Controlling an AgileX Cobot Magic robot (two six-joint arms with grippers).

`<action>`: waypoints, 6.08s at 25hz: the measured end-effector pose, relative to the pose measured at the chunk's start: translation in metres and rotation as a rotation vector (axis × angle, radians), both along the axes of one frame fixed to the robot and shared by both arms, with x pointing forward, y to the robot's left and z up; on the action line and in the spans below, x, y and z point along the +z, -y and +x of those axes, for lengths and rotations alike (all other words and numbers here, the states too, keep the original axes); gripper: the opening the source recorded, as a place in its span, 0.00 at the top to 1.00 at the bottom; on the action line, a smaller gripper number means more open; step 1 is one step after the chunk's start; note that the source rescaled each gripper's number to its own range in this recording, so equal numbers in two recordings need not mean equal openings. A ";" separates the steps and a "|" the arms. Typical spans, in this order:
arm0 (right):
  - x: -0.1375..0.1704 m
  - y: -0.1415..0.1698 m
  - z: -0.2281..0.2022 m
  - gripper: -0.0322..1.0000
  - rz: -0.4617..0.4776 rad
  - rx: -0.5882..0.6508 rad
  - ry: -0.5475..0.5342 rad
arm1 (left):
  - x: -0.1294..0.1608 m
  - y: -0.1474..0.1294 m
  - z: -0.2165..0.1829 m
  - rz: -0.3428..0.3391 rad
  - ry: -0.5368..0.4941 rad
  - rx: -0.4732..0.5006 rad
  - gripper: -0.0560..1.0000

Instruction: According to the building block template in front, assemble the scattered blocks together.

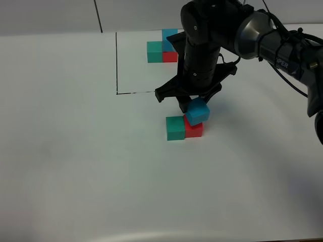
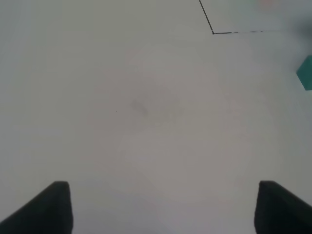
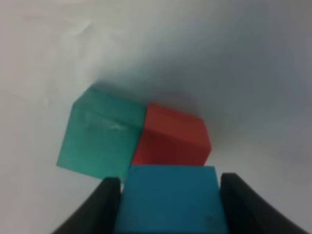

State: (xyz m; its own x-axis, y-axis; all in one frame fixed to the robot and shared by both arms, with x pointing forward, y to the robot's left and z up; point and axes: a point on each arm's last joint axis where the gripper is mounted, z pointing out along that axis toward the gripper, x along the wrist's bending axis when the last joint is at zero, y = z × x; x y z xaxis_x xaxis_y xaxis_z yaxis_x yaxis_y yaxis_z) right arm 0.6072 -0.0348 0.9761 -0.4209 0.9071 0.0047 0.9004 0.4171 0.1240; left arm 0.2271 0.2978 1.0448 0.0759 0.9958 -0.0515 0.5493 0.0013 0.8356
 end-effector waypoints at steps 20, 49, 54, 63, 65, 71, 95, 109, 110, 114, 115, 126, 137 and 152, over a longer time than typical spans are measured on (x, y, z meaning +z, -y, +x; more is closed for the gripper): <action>-0.010 -0.001 0.000 0.96 0.008 -0.208 -0.041 | 0.000 0.000 0.000 0.000 0.000 0.000 0.24; -0.023 -0.004 0.006 0.96 0.031 -0.319 -0.033 | 0.000 0.000 0.000 0.000 0.000 0.000 0.25; -0.023 -0.004 0.006 0.96 0.029 -0.319 -0.031 | 0.000 0.000 0.000 0.000 0.000 0.000 0.25; -0.023 -0.003 0.006 0.96 0.022 -0.316 -0.024 | 0.000 0.000 0.000 0.000 0.000 0.000 0.25; -0.023 -0.003 0.006 0.96 0.022 -0.317 -0.024 | 0.000 0.000 0.000 0.000 0.000 0.000 0.25; -0.023 -0.004 0.006 0.96 0.024 -0.319 -0.026 | 0.000 0.000 0.000 0.000 0.000 0.000 0.25; 0.046 0.057 0.023 0.00 0.039 -0.216 0.100 | 0.000 0.000 0.000 0.000 0.000 0.000 0.25; 0.112 0.181 -0.021 0.00 0.069 -0.311 0.281 | 0.000 0.000 0.000 0.000 0.000 0.000 0.26; 0.122 0.188 -0.033 0.00 0.072 -0.323 0.296 | 0.000 0.000 0.000 0.000 0.000 0.000 0.26; 0.140 0.212 -0.092 0.00 0.073 -0.344 0.326 | 0.000 0.000 0.000 0.000 0.000 0.000 0.26; 0.142 0.216 -0.107 0.00 0.074 -0.345 0.336 | 0.000 0.000 0.000 0.000 0.000 0.000 0.26; 0.132 0.252 -0.293 0.00 0.146 -0.285 0.535 | 0.000 0.000 0.000 0.000 0.000 0.000 0.26; 0.093 0.261 -0.361 0.00 0.316 -0.165 0.772 | 0.000 0.000 0.000 0.000 0.000 0.000 0.26; 0.076 0.259 -0.353 0.01 0.325 -0.098 0.763 | 0.000 0.000 0.000 0.000 0.000 0.000 0.26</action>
